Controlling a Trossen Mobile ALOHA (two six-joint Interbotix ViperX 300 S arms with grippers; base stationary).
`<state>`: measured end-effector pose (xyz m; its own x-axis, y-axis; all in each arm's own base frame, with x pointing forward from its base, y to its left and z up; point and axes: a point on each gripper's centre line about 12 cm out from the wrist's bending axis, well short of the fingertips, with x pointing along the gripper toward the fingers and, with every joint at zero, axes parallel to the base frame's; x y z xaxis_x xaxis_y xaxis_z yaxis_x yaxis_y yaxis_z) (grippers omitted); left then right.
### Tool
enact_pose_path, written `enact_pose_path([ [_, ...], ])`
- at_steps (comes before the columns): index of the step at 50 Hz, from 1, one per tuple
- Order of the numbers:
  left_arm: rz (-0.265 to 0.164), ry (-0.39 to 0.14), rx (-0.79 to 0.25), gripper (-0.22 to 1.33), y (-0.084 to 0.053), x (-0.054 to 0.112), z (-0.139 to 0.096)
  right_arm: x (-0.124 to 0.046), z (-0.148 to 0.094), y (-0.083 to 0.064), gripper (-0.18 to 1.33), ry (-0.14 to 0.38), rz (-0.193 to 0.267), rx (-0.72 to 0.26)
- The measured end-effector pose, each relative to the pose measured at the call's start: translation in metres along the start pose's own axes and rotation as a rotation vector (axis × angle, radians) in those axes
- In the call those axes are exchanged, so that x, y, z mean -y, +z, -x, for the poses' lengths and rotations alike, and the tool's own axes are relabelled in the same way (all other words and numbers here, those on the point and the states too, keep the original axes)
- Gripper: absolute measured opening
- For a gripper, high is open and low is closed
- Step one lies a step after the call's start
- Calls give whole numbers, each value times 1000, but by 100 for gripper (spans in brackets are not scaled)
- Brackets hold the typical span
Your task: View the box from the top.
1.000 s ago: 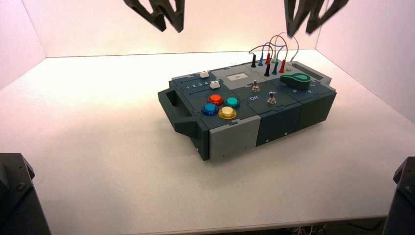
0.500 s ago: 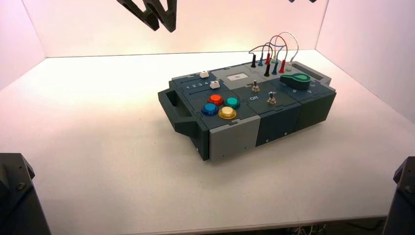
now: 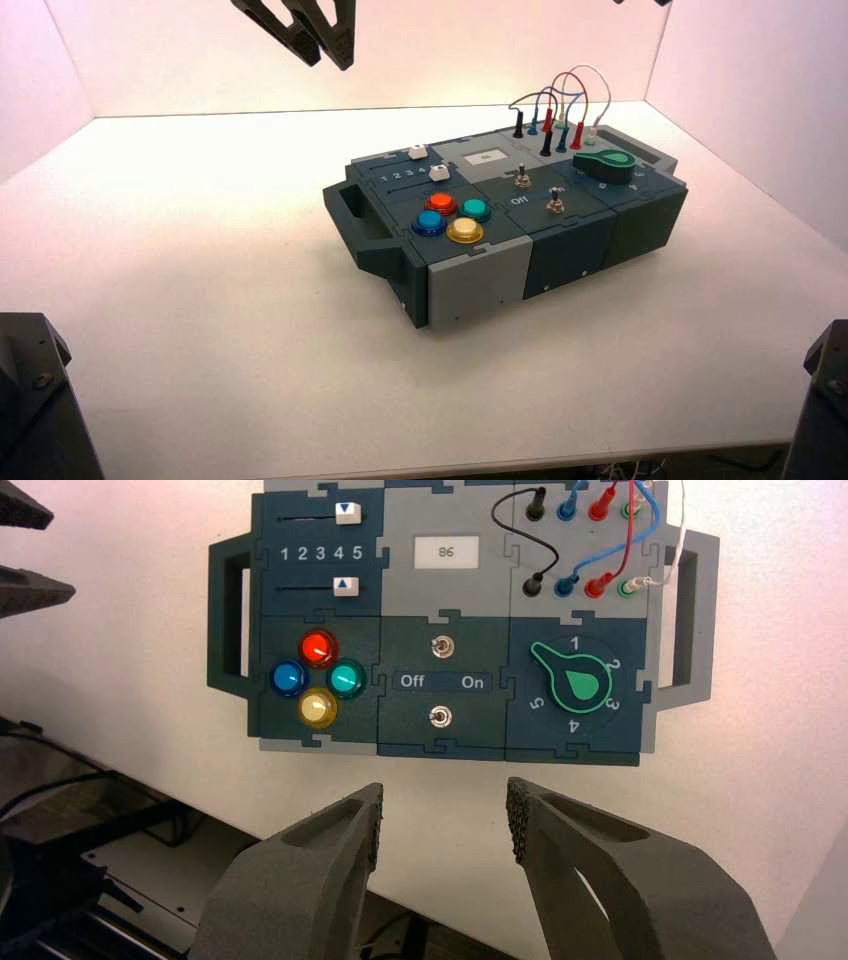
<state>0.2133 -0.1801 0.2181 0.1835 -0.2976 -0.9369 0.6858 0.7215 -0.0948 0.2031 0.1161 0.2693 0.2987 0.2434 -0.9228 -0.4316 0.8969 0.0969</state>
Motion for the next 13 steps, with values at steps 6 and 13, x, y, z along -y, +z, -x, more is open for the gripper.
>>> enact_pose_path([
  [6,0,0,-2,110,0,0,0,1,-4,1,117,-3,-2,-7],
  [13,1,-1,-9,110,-1,0,-2,1,-11,0,117,-4,-1,-3],
])
